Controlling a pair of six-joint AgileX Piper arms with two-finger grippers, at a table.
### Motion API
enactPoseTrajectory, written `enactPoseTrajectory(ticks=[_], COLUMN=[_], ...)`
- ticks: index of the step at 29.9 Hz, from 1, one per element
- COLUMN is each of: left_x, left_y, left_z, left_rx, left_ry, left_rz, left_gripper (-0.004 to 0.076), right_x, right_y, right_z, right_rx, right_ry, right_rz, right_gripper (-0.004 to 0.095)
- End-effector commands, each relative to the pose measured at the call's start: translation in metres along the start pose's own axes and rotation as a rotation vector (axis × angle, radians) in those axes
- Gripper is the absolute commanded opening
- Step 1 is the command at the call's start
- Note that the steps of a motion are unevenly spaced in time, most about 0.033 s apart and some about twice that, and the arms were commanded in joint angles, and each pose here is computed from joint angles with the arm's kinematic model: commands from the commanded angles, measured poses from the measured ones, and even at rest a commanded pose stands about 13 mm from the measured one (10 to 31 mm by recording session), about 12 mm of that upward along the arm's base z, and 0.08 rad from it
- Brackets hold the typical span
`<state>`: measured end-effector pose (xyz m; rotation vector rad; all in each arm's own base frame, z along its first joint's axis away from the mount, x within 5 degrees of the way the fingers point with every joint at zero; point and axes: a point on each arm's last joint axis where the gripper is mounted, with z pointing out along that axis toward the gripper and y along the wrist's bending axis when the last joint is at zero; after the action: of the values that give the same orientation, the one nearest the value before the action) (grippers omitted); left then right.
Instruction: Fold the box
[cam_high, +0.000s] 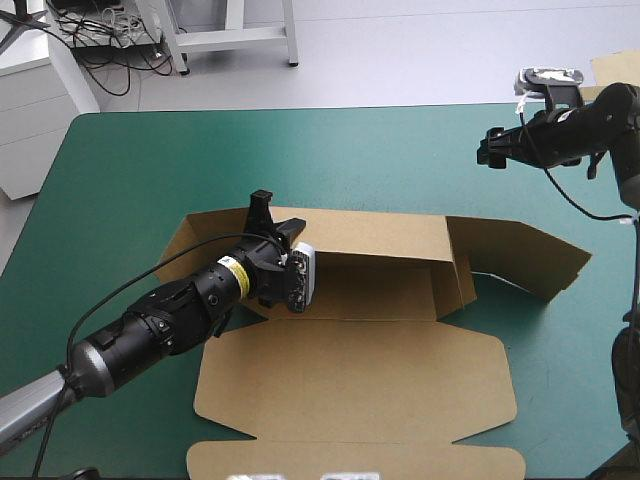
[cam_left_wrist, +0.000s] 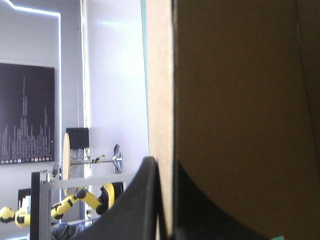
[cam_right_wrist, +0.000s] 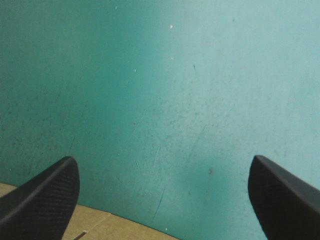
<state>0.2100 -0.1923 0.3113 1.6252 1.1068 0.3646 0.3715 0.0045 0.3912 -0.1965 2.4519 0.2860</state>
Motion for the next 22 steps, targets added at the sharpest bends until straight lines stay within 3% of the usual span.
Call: enactPoseTrajectory(ticks=[1,7,15,22], left_x=[-0.014,-0.012,0.010,0.013], left_y=[0.004,0.003,0.021,0.023], left_z=[-0.001,-0.001,-0.006,-0.006], left_rx=[-0.033,-0.027,-0.096,-0.102], left_ry=[-0.110,-0.093,-0.048,-0.036], left_rz=[-0.051,-0.055,-0.229,-0.194], left_gripper=[-0.0010,-0.0010,-0.0010,-0.0010], right_x=[-0.004,0.007,0.007,0.012], right_y=[0.002,-0.004,-0.002,0.002], right_z=[-0.009,0.006,0.002,0.006], right_rx=[-0.012,-0.006,-0.007,-0.051], right_ry=[-0.007,0.137,0.138,0.151], right_rz=[-0.002,-0.008,-0.002,0.016], right_gripper=[0.0842,0.0842,0.0842,0.0842])
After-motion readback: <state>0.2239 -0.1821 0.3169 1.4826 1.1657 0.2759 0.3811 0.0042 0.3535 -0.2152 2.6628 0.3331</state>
